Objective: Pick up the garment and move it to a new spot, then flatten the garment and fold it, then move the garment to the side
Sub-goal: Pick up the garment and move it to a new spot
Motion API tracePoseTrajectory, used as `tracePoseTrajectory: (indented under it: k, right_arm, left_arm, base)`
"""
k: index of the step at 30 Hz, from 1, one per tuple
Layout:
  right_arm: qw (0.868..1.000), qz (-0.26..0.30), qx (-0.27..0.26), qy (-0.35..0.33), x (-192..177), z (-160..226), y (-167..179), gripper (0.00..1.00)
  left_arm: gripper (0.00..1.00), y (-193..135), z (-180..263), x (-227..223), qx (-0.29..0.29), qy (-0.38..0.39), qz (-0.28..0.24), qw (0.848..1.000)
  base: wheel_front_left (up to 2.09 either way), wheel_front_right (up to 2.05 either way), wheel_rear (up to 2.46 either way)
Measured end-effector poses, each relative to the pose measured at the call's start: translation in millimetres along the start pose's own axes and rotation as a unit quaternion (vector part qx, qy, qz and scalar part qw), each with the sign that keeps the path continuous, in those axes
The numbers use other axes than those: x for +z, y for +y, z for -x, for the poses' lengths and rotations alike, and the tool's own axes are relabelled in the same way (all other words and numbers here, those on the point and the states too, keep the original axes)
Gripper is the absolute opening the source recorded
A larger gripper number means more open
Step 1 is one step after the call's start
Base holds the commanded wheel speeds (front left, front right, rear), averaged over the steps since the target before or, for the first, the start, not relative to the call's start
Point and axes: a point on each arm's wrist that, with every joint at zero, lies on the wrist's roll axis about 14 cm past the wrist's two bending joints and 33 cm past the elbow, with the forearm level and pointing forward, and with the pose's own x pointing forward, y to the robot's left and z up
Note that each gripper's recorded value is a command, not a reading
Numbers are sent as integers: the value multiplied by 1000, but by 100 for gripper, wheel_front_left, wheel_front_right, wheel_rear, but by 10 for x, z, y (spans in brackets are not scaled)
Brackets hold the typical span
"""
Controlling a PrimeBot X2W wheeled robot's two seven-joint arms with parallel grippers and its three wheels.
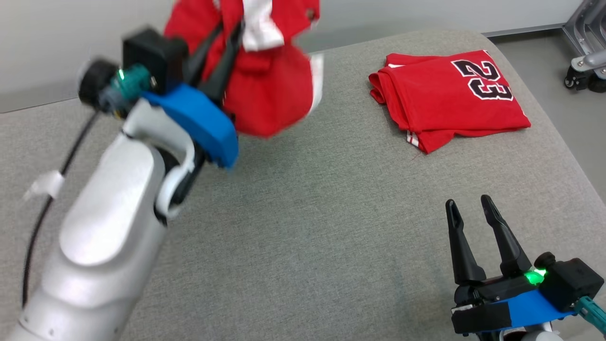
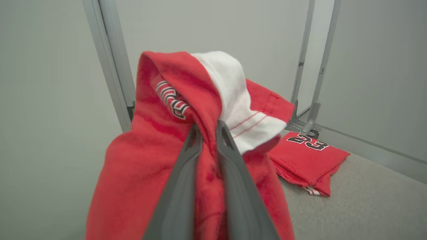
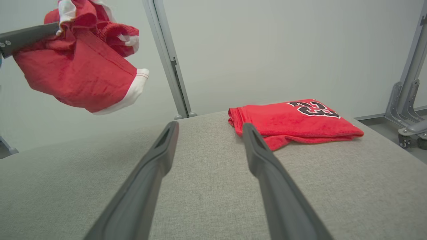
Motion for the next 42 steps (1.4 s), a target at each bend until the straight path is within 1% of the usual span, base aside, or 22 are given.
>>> tracePoseTrajectory:
  k: [3, 7, 9, 14, 15, 16, 18, 21, 24, 28, 33, 38, 42]
  right_arm:
    - [1000, -2, 5, 2, -21, -15, 31, 100]
    - [1000, -2, 11, 5, -40, -35, 66, 100]
    - [1000, -2, 14, 9, -58, -45, 84, 100]
    - [1000, -4, 22, 12, -83, -60, 137, 100]
    - [1000, -4, 23, 13, -84, -61, 145, 100]
    - [1000, -4, 25, 13, -88, -64, 151, 100]
    - [1000, -4, 28, 13, -89, -65, 172, 100]
    - [999, -4, 34, 11, -78, -57, 205, 100]
    - [999, -6, 36, 16, -100, -12, 222, 100]
    - [999, -8, 46, 15, -97, 11, 284, 100]
    - [998, -11, 64, 18, -112, 15, 391, 100]
    - [996, -14, 79, 22, -139, 18, 488, 100]
    - [996, -15, 89, 25, -158, 10, 550, 100]
  left_arm:
    - [0, -13, 193, -432, 21, 40, 31, 999]
    - [0, -66, 478, -915, 45, 84, 71, 993]
    - [0, -131, 612, -1122, 51, 104, 90, 989]
    - [0, -398, 900, -1534, 46, 153, 118, 980]
    - [35, -439, 937, -1575, 45, 156, 121, 979]
    - [100, -460, 960, -1596, 46, 157, 121, 979]
    - [100, -461, 972, -1567, 51, 147, 121, 980]
    - [100, -420, 970, -1403, 61, 109, 114, 986]
    - [100, -333, 984, -1177, 77, 61, 101, 990]
    - [100, -122, 1136, -932, 119, 12, 81, 989]
    - [100, 163, 1476, -758, 187, -19, 60, 980]
    - [100, 397, 1886, -606, 255, -46, 53, 964]
    - [100, 498, 2240, -588, 300, -48, 40, 952]
  base:
    - [0, 0, 0]
    - [0, 0, 0]
    - [0, 0, 0]
    - [0, 0, 0]
    - [0, 0, 0]
    - [0, 0, 0]
    - [0, 0, 0]
    - [0, 0, 0]
    - [0, 0, 0]
    - [0, 0, 0]
    - [0, 0, 0]
    - [0, 0, 0]
    - [0, 0, 0]
